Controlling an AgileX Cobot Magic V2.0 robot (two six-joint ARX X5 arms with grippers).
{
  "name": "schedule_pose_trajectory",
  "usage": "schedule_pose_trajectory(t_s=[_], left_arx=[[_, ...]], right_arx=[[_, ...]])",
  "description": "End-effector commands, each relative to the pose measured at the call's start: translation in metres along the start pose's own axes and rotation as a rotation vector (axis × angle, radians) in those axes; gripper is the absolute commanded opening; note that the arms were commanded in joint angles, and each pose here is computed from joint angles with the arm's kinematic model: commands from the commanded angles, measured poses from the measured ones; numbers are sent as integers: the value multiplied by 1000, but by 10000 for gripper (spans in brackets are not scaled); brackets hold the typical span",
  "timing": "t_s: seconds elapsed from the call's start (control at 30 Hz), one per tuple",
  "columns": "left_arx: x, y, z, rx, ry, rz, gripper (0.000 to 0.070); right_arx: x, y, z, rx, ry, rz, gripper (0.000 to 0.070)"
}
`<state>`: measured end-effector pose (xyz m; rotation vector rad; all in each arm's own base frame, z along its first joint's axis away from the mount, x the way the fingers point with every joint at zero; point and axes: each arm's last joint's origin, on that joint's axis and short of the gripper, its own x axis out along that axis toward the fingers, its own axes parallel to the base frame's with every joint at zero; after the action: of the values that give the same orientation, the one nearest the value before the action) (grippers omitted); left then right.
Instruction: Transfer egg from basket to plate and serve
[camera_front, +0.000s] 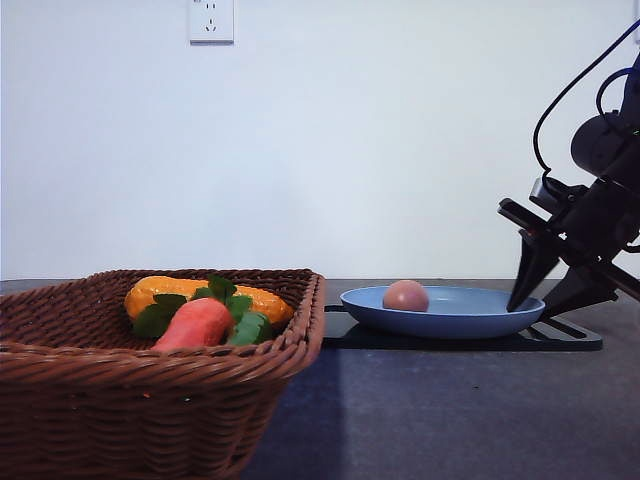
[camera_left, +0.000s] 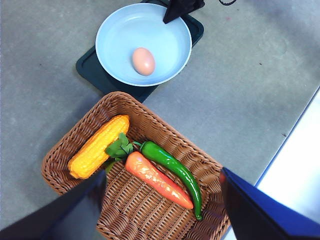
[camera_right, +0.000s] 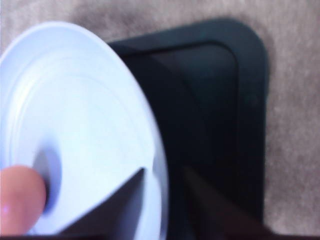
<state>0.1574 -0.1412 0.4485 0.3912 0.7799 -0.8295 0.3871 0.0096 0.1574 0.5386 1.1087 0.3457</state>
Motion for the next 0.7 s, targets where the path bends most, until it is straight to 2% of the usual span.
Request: schedule_pose_trajectory(t_s=[0.0, 0.17, 0.27, 0.33, 0.47, 0.67], left_arx=[[2, 0, 5, 4, -8, 3, 441], [15, 6, 9, -4, 32, 90, 422], [26, 14, 12, -16, 69, 171, 351], [34, 21, 14, -27, 89, 220, 248], [49, 42, 20, -68, 86, 278, 6], [53, 79, 28, -174, -42, 380, 0]], right_arx=[[3, -3, 4, -16, -2, -8, 244], [-8, -3, 7, -20, -19, -8, 244], [-24, 2, 8, -25, -40, -11, 239], [-40, 8, 9, -34, -65, -10, 186], [-77, 29, 8, -92, -137, -9, 5], [-141, 74, -10, -192, -282, -95, 0]])
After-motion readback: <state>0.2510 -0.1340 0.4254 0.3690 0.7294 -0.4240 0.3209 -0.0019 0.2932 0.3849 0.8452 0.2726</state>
